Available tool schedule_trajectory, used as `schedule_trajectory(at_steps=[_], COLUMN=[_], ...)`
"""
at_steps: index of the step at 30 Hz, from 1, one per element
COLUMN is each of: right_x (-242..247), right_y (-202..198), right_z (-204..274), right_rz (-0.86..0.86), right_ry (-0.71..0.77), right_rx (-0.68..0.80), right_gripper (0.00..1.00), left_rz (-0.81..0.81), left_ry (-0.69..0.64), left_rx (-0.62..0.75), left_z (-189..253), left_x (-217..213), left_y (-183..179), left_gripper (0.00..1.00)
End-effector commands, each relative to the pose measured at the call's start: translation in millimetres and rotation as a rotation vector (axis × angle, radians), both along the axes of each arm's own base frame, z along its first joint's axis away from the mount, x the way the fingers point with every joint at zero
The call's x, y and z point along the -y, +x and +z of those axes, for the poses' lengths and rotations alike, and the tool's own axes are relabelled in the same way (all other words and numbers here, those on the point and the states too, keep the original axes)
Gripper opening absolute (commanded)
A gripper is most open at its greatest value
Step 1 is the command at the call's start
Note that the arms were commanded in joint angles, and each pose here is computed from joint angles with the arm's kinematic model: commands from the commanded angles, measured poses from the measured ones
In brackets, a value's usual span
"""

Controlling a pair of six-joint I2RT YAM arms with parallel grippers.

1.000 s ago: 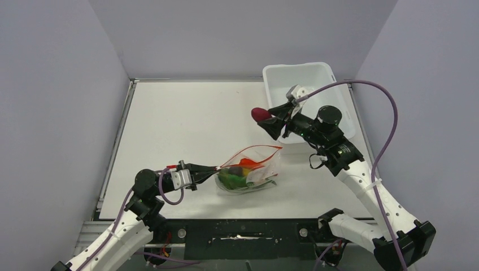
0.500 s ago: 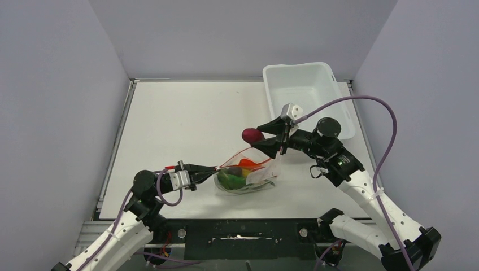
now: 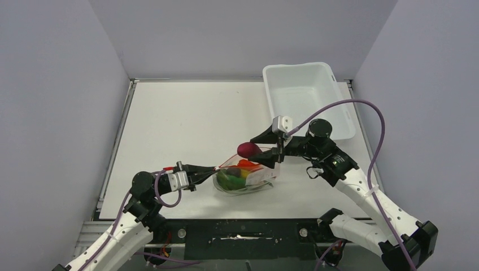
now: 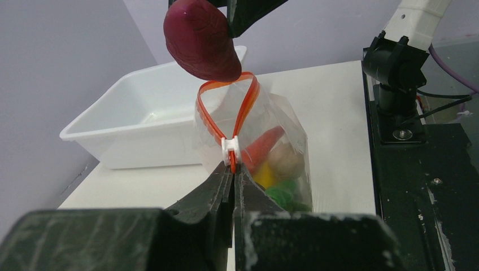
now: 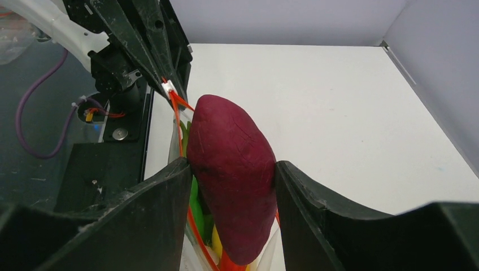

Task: Place the food in the zip-top bag and seal the zipper
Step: Place the fake vegetable in the zipper food storage bag.

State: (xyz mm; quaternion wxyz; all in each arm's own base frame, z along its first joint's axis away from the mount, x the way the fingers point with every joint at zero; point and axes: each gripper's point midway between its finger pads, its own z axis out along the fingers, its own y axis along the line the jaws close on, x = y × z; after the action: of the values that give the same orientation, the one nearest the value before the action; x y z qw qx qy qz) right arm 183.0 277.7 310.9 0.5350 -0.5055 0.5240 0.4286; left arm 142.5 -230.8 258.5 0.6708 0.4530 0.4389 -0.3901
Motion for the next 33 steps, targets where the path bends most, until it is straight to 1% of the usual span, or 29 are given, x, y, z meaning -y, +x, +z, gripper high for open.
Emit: schedule_trajectory(at_steps=[1,4,19,27,33], right_x=[-0.8,-1.4,-7.3,-13.8,-11.8], right_y=[-8.1,-11.6,0.9,-2.0,-3.6], right_z=[-8.3,-16.2,-39.1,-42.7,-30.4], right_rz=[0.049,0.074,0.039,0.036,0.016], right_ry=[-0.029,-0.051,-0.173,-0.216,-0.219], right_rx=[0.031,0.02,-0.036,-0.052,-0.018], right_gripper=[0.47,0.47,0.49,0.55,0.64], left_rz=[0.003,0.005,-0.008,-0.009,-0.011], left_ry=[-0.049,-0.039,-0.028,-0.025,-0.025], left_rx=[0.073,0.082,0.077,0.076,0.079], left_z=[21.6,21.1,17.3,14.6,14.7], left_x=[-2.5,-2.5,-0.9,-0.8,-0.8], left_y=[-3.8,-3.4,-3.8,-4.2,-4.8], left_gripper=[0.0,0.0,0.0,0.0,0.0])
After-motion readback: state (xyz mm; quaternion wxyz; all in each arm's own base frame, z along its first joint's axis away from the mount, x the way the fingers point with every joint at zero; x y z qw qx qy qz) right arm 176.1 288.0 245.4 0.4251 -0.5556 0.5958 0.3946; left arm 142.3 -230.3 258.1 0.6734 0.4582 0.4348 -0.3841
